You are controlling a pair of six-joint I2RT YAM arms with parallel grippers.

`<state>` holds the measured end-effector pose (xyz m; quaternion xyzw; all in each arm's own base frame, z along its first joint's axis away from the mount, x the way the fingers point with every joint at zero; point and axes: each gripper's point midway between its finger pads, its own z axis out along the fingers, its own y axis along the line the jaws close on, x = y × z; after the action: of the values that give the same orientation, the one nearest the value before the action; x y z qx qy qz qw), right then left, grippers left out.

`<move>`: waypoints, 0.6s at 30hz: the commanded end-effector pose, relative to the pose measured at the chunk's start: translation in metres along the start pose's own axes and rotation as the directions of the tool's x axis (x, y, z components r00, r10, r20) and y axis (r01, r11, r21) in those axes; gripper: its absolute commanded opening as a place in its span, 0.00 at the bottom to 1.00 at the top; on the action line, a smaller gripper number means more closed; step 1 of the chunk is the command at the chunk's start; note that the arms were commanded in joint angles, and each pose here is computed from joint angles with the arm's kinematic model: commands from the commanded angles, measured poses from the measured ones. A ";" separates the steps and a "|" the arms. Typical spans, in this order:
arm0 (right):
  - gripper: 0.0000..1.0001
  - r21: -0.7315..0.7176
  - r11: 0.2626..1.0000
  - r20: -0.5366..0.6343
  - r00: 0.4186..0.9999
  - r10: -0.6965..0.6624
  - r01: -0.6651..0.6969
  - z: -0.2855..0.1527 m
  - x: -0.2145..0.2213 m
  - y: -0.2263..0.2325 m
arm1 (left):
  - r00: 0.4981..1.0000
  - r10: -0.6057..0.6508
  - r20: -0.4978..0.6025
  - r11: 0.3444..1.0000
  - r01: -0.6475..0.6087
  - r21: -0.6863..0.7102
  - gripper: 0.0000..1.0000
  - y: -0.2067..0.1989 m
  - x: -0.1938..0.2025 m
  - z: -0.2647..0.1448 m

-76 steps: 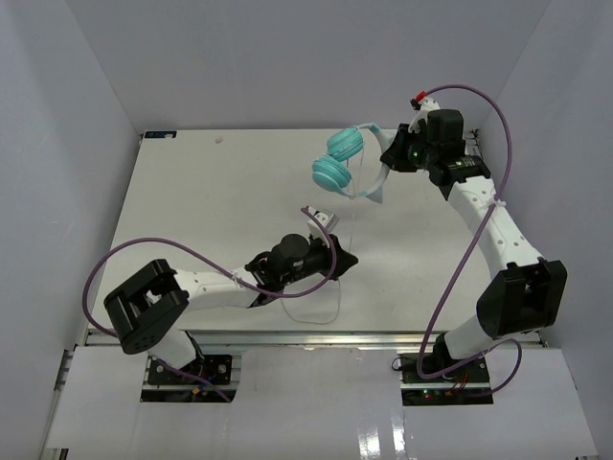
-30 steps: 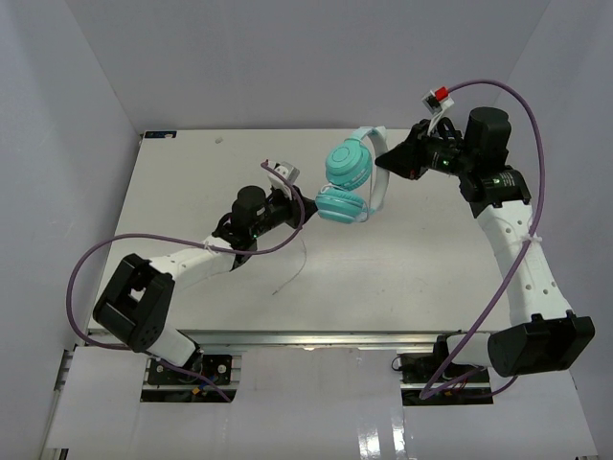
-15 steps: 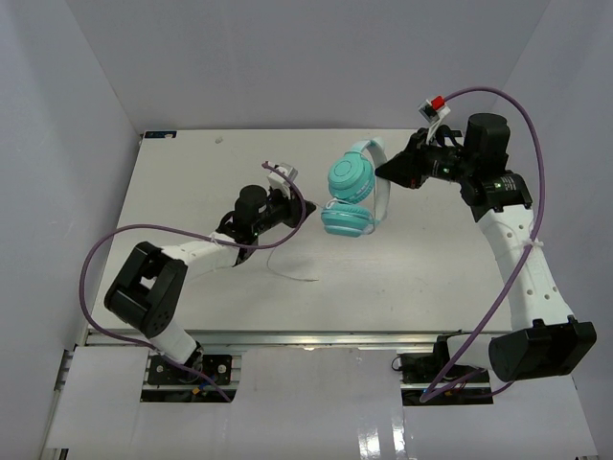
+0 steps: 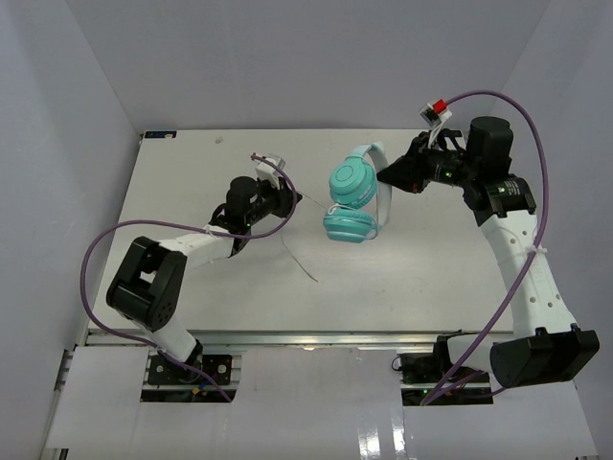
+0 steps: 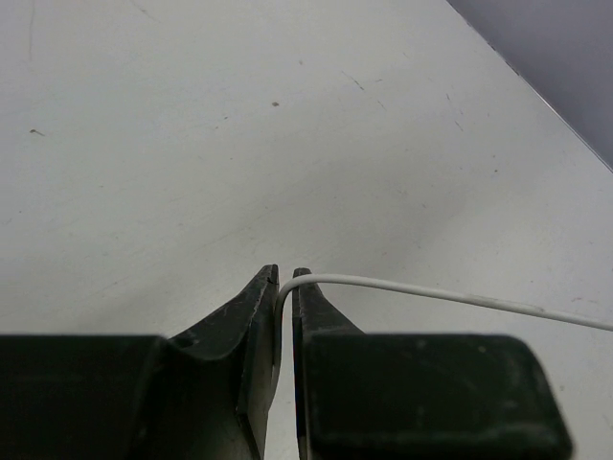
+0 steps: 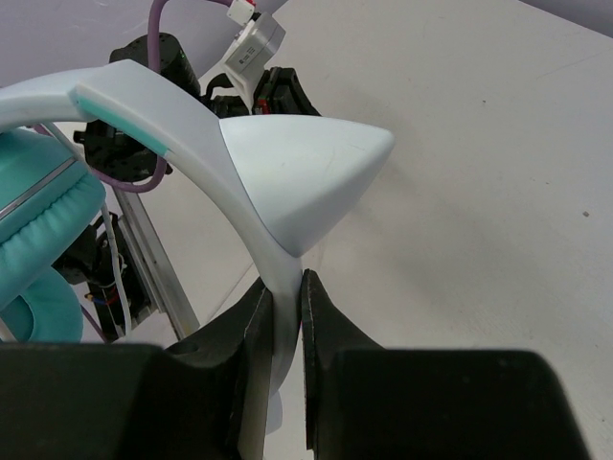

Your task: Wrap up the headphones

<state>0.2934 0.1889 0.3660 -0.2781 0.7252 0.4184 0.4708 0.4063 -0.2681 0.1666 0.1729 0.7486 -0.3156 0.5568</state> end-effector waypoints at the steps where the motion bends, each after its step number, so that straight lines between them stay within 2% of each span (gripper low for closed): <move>1: 0.08 -0.072 0.997 0.032 0.999 -0.019 0.021 -0.012 -0.011 0.027 | 1.000 0.014 0.017 0.998 -0.013 -0.060 0.22 0.023 -0.012 0.001; 15: 0.08 -0.075 0.997 0.030 0.999 -0.015 0.017 -0.012 -0.010 0.028 | 1.000 -0.015 -0.003 0.994 0.015 -0.107 0.21 0.054 -0.006 0.004; 18: 0.08 -0.073 0.997 0.029 0.999 -0.014 0.016 -0.012 -0.010 0.028 | 1.000 -0.018 0.009 0.995 0.019 -0.096 0.18 0.055 -0.013 0.007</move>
<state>0.2906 0.1886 0.3648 -0.2772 0.7270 0.4193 0.4678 0.4344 -0.2352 0.1447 0.1428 0.7725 -0.2864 0.5485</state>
